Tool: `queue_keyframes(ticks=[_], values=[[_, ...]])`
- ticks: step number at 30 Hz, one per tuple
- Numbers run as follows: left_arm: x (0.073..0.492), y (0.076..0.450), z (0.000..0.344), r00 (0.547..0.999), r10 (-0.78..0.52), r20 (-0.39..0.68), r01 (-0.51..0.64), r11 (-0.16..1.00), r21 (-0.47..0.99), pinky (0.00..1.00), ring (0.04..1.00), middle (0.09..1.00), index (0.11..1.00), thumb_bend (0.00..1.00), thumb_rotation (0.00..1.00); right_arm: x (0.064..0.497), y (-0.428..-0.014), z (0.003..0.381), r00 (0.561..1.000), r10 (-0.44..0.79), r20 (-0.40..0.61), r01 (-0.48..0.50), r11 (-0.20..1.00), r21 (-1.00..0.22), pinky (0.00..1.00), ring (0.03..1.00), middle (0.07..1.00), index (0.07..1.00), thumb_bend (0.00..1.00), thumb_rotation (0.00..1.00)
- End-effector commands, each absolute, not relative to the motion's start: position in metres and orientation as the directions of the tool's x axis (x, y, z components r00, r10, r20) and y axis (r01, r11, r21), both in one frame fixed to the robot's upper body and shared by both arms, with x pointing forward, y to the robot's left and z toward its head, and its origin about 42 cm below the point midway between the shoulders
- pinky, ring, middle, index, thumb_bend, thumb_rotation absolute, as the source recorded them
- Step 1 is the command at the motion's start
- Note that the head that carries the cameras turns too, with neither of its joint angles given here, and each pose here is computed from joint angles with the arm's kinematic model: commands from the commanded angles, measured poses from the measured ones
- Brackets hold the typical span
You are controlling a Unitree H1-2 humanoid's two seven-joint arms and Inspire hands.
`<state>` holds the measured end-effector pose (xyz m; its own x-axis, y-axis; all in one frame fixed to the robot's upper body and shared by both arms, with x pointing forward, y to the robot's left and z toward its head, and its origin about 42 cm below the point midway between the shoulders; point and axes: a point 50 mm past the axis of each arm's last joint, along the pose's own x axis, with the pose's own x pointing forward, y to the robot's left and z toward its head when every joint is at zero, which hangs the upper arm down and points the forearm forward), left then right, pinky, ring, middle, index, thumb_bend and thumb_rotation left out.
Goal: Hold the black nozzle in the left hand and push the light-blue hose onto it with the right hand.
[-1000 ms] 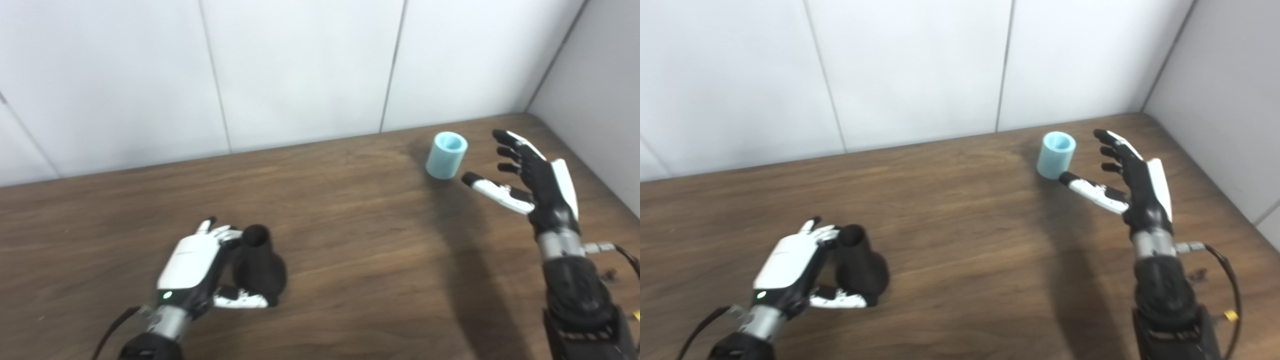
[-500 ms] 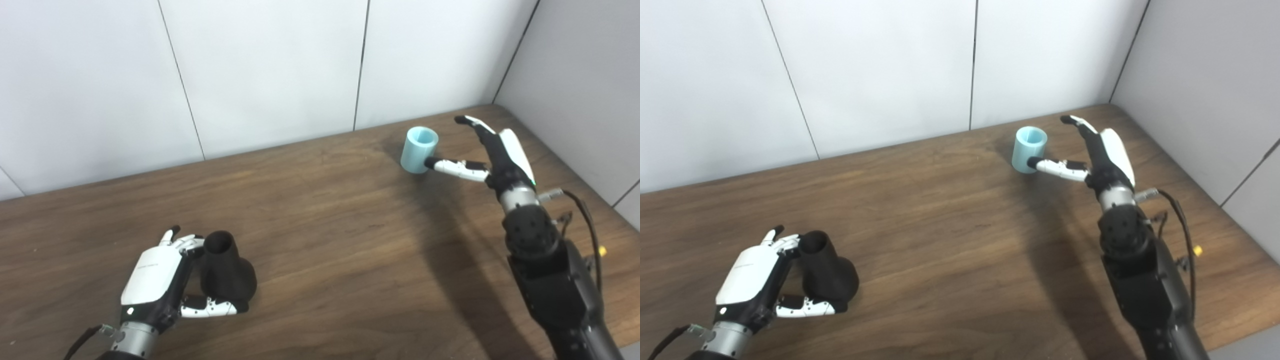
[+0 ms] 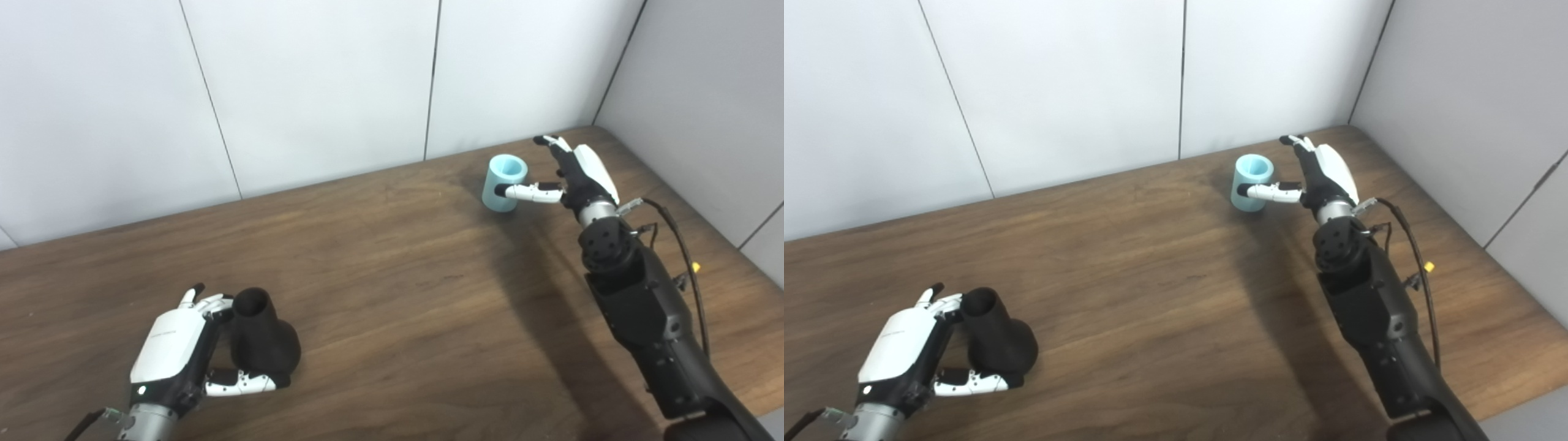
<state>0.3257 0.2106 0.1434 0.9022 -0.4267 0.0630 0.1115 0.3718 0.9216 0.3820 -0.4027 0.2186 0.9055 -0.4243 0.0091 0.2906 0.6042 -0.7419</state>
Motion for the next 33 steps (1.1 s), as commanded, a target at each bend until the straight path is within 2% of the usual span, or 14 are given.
queue_keyframes(ticks=[1,5,9,17,21,33], values=[[0.326,0.216,0.146,0.901,-0.430,0.061,0.105,0.352,0.930,1.00,0.839,0.734,0.479,0.52,0.05,0.394,-0.411,0.251,0.890,-0.445,0.101,0.364,0.560,-0.745,0.79,0.965,0.975,0.900,1.00,0.45],[0.325,0.216,0.144,0.898,-0.434,0.066,0.104,0.356,0.929,1.00,0.837,0.729,0.479,0.52,0.05,0.401,-0.410,0.254,0.889,-0.446,0.104,0.366,0.554,-0.747,0.75,0.941,0.953,0.867,1.00,0.38],[0.325,0.216,0.145,0.898,-0.436,0.061,0.109,0.353,0.929,1.00,0.837,0.733,0.480,0.52,0.05,0.407,-0.410,0.255,0.889,-0.449,0.096,0.360,0.553,-0.751,0.71,0.928,0.933,0.833,1.00,0.36],[0.322,0.218,0.145,0.900,-0.432,0.051,0.112,0.345,0.932,1.00,0.843,0.735,0.480,0.52,0.05,0.410,-0.409,0.245,0.887,-0.456,0.073,0.337,0.531,-0.777,0.77,0.964,0.950,0.841,1.00,0.40],[0.321,0.218,0.146,0.900,-0.433,0.048,0.114,0.341,0.933,1.00,0.845,0.734,0.480,0.52,0.05,0.410,-0.410,0.240,0.889,-0.453,0.064,0.310,0.494,-0.812,0.81,0.957,0.930,0.816,1.00,0.43],[0.319,0.220,0.145,0.898,-0.438,0.045,0.115,0.332,0.936,1.00,0.841,0.732,0.480,0.52,0.05,0.410,-0.408,0.237,0.890,-0.450,0.076,0.301,0.454,-0.839,0.85,0.975,0.948,0.801,1.00,0.39]])
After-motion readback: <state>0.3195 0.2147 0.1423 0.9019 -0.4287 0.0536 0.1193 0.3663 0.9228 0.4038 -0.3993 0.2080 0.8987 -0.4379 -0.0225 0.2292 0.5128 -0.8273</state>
